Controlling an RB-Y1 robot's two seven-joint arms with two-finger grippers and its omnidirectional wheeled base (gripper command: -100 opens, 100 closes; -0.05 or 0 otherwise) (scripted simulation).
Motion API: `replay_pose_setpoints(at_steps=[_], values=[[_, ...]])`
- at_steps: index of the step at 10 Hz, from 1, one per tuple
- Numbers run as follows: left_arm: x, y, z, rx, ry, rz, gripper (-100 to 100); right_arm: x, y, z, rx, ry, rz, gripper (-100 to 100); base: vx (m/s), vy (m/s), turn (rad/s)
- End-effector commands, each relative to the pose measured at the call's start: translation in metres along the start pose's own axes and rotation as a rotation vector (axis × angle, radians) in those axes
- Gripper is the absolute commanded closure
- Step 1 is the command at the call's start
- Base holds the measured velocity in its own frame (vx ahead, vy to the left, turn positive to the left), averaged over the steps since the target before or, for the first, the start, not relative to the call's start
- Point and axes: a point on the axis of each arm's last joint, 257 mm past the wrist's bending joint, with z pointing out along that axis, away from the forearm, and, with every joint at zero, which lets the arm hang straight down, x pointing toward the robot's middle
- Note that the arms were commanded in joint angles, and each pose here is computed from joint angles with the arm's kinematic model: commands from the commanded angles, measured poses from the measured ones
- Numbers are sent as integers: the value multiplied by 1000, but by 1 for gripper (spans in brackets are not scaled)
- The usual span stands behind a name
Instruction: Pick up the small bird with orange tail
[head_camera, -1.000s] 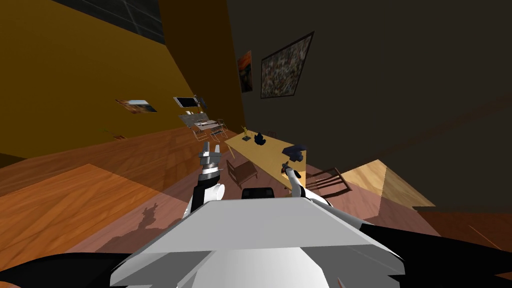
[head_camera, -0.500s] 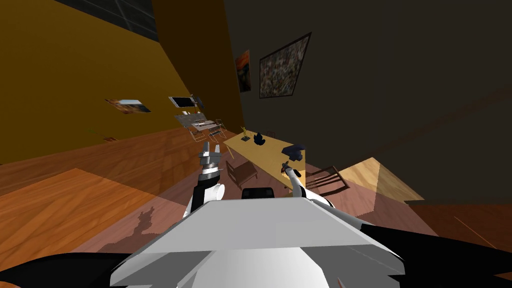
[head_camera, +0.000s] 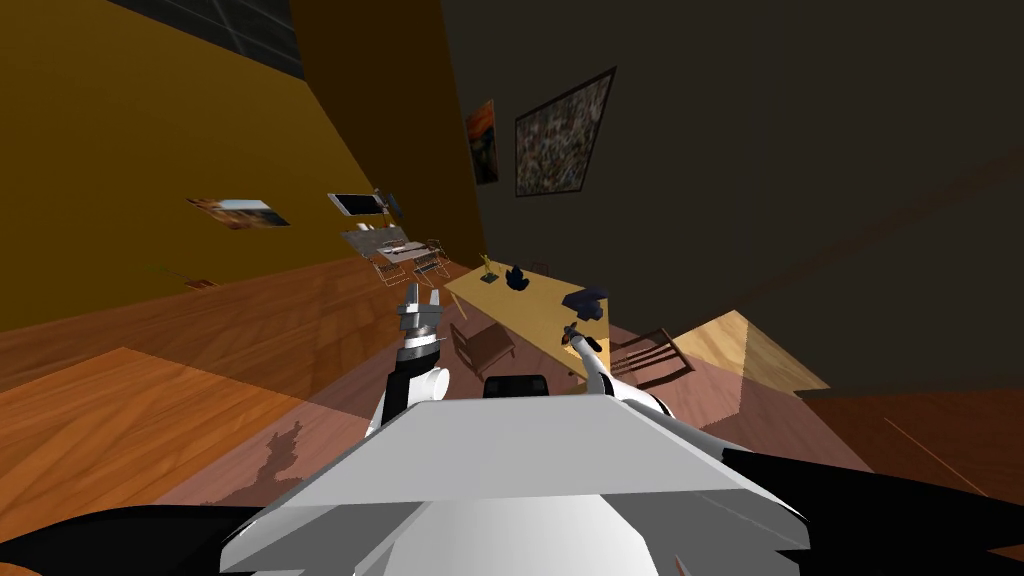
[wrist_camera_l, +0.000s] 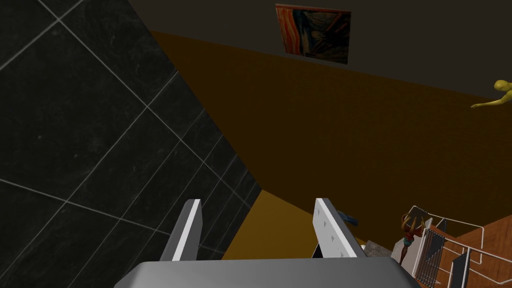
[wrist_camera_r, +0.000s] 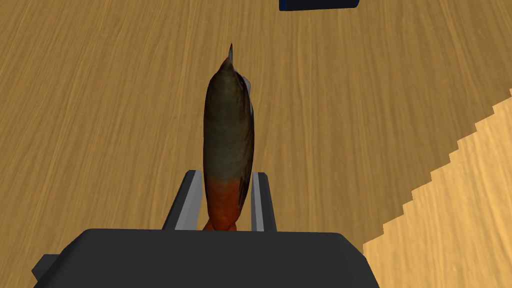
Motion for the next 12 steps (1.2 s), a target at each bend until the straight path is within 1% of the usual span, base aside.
replay_pose_setpoints(at_steps=[1, 2, 3, 5, 6, 8, 9, 11, 12], values=[[0, 0, 0, 0, 0, 0, 0, 0, 0, 0, 4, -4, 0, 100, 8, 35, -74], [0, 0, 0, 0, 0, 0, 0, 0, 0, 0, 4, -4, 26, 100, 5, 19, 7], [0, 0, 0, 0, 0, 0, 0, 0, -1, 0, 14, -13, -36, 100, 11, 32, -89], [0, 0, 0, 0, 0, 0, 0, 0, -1, 0, 13, -13, 15, 100, 9, 26, -42], [0, 0, 0, 0, 0, 0, 0, -1, -2, 0, 22, -23, -50, 100, 11, 29, -93], [0, 0, 0, 0, 0, 0, 0, -1, -2, 0, 21, -23, 4, 100, 6, 29, -39], [0, 0, 0, 0, 0, 0, 0, -3, -2, 0, 28, -33, -61, 100, 14, 30, -104], [0, 0, 0, 0, 0, 0, 0, -3, -2, 0, 26, -34, -8, 100, 6, 25, -35], [0, 0, 0, 0, 0, 0, 0, -3, -1, 0, 26, -34, -25, 100, 1, 6, 6]])
